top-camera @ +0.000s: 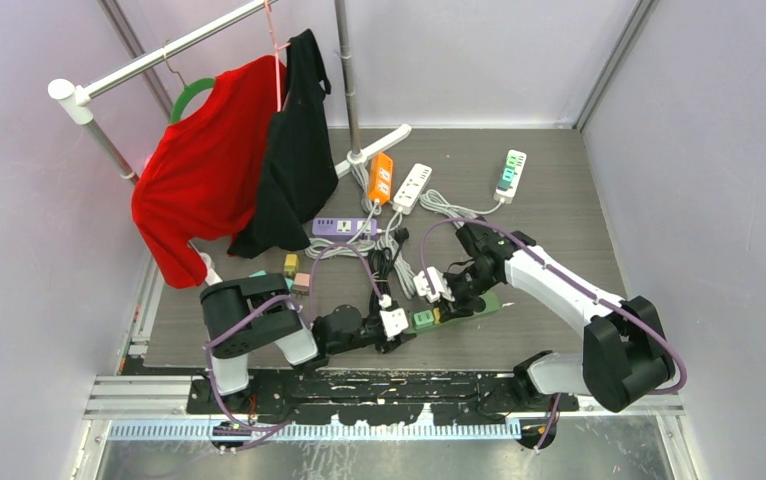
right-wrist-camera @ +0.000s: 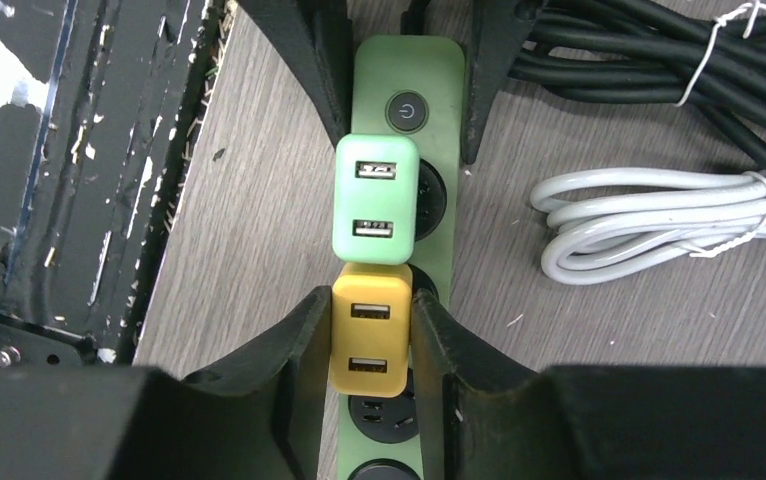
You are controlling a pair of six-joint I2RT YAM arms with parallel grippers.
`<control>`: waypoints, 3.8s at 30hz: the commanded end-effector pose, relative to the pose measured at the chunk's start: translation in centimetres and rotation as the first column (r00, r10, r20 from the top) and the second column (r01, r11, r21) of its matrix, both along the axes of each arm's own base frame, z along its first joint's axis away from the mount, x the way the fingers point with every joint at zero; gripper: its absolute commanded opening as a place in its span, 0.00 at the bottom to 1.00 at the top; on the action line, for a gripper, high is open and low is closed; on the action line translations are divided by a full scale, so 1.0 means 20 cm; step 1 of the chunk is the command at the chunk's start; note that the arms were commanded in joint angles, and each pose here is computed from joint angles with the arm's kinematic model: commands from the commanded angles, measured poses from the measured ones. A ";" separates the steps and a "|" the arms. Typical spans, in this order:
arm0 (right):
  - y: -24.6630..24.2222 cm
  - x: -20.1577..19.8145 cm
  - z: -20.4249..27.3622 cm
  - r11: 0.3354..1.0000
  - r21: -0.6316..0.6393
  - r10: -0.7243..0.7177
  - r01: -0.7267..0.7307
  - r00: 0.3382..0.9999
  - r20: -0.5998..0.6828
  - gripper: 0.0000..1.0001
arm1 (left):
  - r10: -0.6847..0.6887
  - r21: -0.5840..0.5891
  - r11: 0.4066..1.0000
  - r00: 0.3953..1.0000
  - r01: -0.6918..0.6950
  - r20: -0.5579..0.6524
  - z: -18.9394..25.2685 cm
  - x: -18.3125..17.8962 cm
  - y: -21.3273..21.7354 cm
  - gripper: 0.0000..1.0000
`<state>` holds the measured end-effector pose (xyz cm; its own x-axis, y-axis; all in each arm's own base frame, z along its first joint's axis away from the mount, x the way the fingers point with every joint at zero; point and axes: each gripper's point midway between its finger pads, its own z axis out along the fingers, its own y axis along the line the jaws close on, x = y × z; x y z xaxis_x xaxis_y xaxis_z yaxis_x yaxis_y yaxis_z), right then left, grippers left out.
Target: Pull the plug off the socket
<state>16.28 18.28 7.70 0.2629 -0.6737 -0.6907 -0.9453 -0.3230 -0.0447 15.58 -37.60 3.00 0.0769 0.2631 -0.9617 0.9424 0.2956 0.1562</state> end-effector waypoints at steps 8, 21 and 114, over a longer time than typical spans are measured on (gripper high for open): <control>-0.08 0.01 -0.02 0.998 -0.069 -0.003 0.004 1.000 0.017 0.03 | 0.011 -0.012 1.000 0.999 -0.011 -0.044 -0.03 0.00 0.01 0.00; 0.04 0.10 0.02 0.992 -0.041 -0.121 0.121 0.993 0.009 0.01 | 0.010 -0.017 1.000 0.997 -0.011 -0.073 -0.04 0.01 0.01 0.00; -0.20 0.12 0.03 0.991 -0.043 -0.121 0.123 0.991 0.057 0.01 | -0.017 -0.027 1.000 0.988 0.014 -0.152 -0.05 0.01 0.01 0.00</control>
<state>17.23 16.83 7.82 0.1148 -0.6979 -0.7070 -0.9838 -0.1787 0.0167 15.89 -38.22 3.15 -0.0384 0.2011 -0.9788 0.9611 0.2757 0.0190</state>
